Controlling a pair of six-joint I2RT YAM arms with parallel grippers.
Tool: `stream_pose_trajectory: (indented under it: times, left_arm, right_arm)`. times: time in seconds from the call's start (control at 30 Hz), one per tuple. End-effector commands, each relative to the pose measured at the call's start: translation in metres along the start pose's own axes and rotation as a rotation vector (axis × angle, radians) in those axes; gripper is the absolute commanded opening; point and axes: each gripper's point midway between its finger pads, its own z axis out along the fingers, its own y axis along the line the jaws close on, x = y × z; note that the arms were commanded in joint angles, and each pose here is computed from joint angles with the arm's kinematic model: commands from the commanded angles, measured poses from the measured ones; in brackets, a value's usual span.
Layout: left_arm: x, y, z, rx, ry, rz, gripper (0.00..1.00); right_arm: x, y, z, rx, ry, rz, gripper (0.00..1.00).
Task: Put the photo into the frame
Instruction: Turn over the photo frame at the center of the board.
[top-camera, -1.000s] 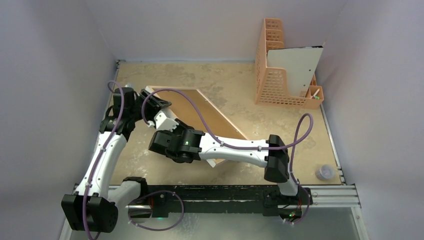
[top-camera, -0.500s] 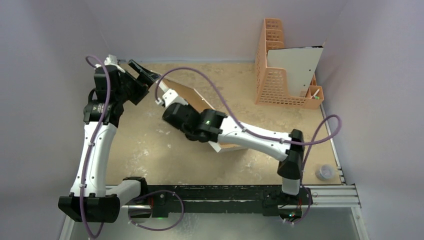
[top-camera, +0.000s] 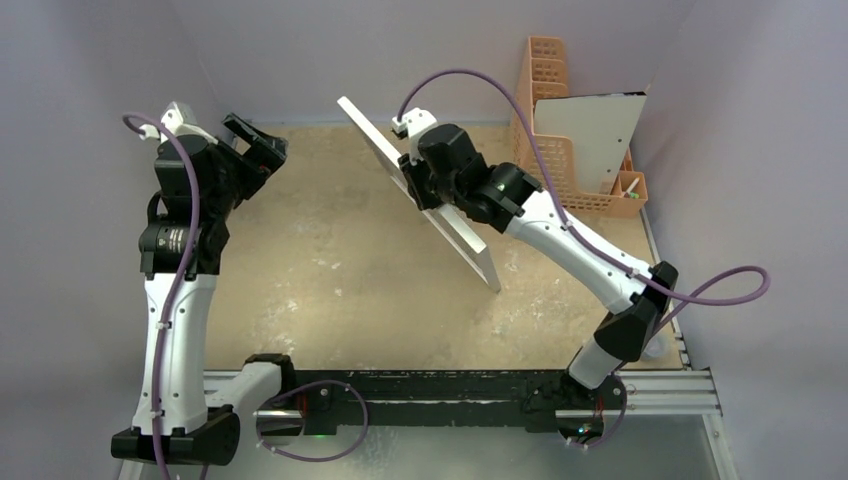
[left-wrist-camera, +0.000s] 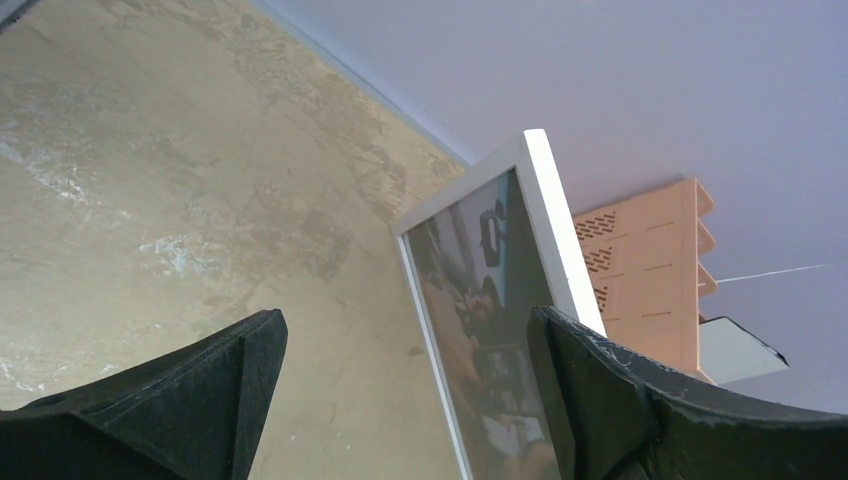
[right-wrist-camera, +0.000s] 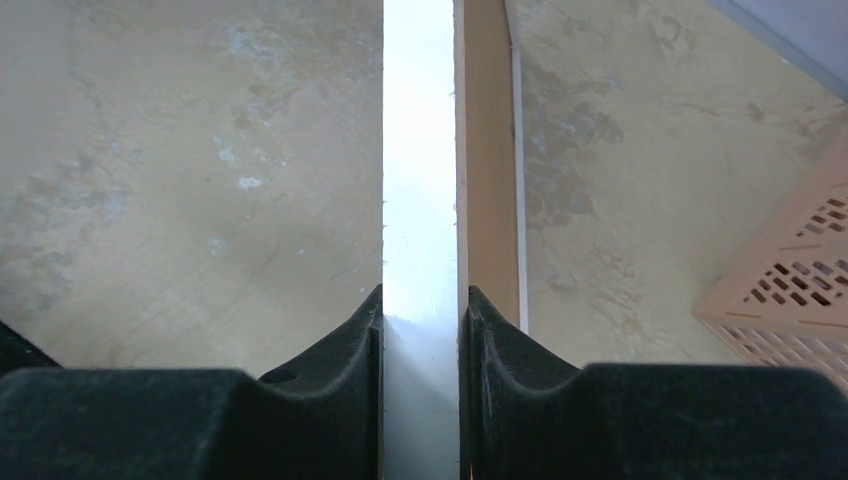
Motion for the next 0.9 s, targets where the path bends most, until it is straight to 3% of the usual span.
stream_pose_trajectory:
  times: [0.0, 0.23, 0.87]
  left_arm:
    - [0.007, 0.002, 0.006, 0.013, 0.026, 0.040, 0.96]
    - [0.032, 0.011, 0.027, 0.014, 0.113, 0.069, 0.96]
    - [0.063, 0.015, 0.075, 0.022, 0.276, 0.138, 0.97]
  right_arm:
    - [-0.067, 0.013, -0.008, -0.229, -0.250, 0.147, 0.08]
    - [-0.077, 0.008, -0.003, -0.463, -0.221, 0.292, 0.08]
    - [-0.044, -0.105, 0.041, -0.433, -0.151, 0.532, 0.08]
